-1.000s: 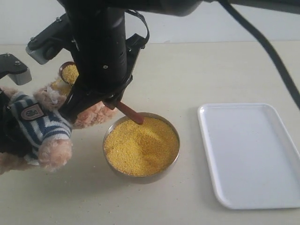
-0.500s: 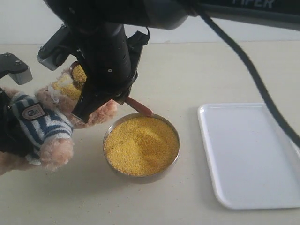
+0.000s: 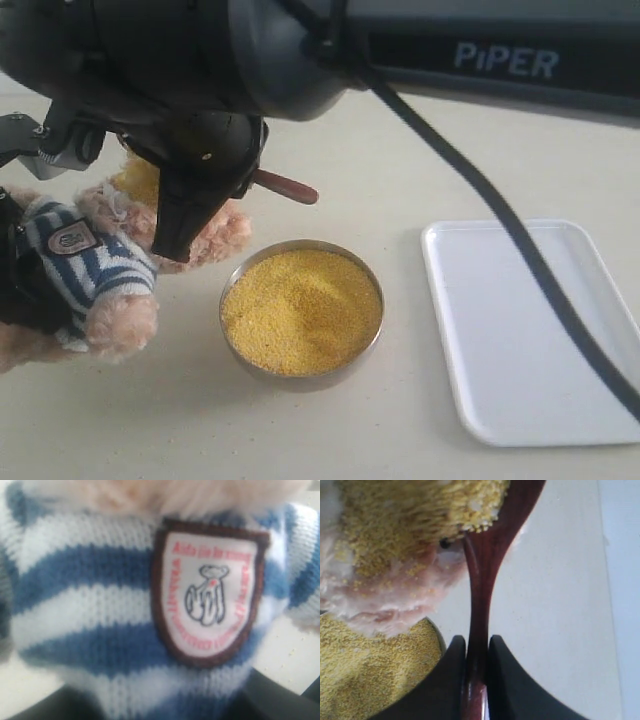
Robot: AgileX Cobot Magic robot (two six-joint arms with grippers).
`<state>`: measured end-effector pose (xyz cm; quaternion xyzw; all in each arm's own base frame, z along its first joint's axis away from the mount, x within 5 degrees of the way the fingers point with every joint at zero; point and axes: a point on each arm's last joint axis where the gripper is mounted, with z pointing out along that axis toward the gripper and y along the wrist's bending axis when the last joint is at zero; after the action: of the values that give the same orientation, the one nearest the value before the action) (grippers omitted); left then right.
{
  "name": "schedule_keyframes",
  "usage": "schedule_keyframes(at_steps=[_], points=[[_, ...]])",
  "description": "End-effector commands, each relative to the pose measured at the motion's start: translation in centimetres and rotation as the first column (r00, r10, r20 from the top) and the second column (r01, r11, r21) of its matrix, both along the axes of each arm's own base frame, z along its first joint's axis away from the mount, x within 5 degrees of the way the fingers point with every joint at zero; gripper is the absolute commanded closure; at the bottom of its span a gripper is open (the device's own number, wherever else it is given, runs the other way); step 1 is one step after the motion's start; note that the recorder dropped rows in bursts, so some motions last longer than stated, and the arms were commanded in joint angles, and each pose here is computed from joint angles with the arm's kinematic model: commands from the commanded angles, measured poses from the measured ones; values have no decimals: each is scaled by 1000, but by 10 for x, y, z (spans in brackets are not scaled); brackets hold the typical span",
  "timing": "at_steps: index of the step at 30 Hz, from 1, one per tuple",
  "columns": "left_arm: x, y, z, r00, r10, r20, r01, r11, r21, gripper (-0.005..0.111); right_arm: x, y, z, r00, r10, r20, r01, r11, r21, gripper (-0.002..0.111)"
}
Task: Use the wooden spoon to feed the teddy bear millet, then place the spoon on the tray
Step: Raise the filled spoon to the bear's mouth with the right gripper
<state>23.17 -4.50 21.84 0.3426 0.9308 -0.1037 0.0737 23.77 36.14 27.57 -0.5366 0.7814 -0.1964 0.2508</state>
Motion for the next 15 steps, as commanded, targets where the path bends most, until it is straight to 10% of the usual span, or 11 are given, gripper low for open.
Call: schedule_keyframes(at_steps=[1,15], points=[[0,-3,3,1000,1,20,0,1000,-20,103,-2,3,6,998,22,64,-21,1000,-18,109],[3,-3,3,997,63,41,-62,998,-33,103,-13,8,1,976,114,184,-88,986,-143,109]])
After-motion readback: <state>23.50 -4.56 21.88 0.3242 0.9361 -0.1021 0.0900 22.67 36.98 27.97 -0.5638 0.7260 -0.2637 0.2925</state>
